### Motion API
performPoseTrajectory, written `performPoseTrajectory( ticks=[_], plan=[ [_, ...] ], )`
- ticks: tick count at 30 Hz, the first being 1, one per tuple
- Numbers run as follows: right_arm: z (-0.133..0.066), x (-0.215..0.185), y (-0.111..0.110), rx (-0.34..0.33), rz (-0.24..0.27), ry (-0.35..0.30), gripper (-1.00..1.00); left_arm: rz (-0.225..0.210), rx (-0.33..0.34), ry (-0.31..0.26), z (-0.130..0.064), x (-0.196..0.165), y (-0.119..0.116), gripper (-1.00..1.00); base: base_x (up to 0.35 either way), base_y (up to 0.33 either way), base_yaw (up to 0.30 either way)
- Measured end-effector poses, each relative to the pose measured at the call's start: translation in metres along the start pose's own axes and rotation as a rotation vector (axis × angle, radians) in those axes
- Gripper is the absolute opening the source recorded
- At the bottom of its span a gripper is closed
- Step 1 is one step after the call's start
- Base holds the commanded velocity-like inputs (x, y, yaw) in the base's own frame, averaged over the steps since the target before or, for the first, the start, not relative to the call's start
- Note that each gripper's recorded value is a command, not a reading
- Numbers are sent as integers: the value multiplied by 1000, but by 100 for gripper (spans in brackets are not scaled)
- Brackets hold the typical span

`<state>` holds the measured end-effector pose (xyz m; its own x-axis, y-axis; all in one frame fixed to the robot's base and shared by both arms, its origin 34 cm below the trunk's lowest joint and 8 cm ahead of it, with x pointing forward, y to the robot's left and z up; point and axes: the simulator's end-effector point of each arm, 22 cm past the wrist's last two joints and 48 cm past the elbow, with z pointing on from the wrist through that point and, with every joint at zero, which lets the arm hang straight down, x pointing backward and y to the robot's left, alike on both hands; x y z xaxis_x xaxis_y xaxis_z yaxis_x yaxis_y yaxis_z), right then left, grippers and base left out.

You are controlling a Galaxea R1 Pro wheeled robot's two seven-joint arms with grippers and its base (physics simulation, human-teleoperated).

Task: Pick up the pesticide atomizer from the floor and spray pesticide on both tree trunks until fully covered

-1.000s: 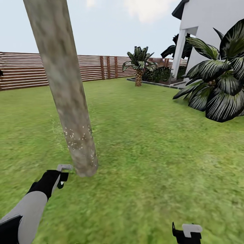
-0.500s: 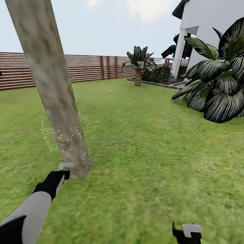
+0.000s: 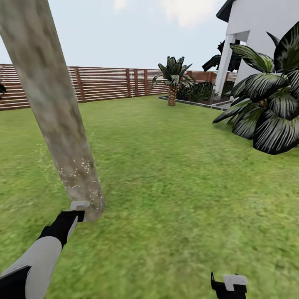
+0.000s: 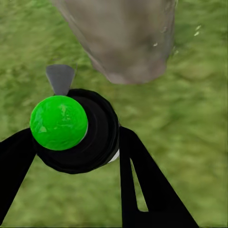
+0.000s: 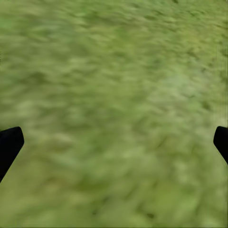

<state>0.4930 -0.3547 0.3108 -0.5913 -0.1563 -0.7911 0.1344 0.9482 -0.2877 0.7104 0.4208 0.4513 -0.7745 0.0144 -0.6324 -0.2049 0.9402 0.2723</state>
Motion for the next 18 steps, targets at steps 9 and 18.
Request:
performPoseTrajectory(
  ticks=[9, 18],
  plan=[
    [0, 0, 0, 0, 0, 0, 100, 1, -2, 1, 0, 3, 1, -100, 126, -228, 185],
    [0, 0, 0, 0, 0, 0, 100, 5, 11, 5, 0, 5, -8, -100, 75, -246, 2]
  ],
)
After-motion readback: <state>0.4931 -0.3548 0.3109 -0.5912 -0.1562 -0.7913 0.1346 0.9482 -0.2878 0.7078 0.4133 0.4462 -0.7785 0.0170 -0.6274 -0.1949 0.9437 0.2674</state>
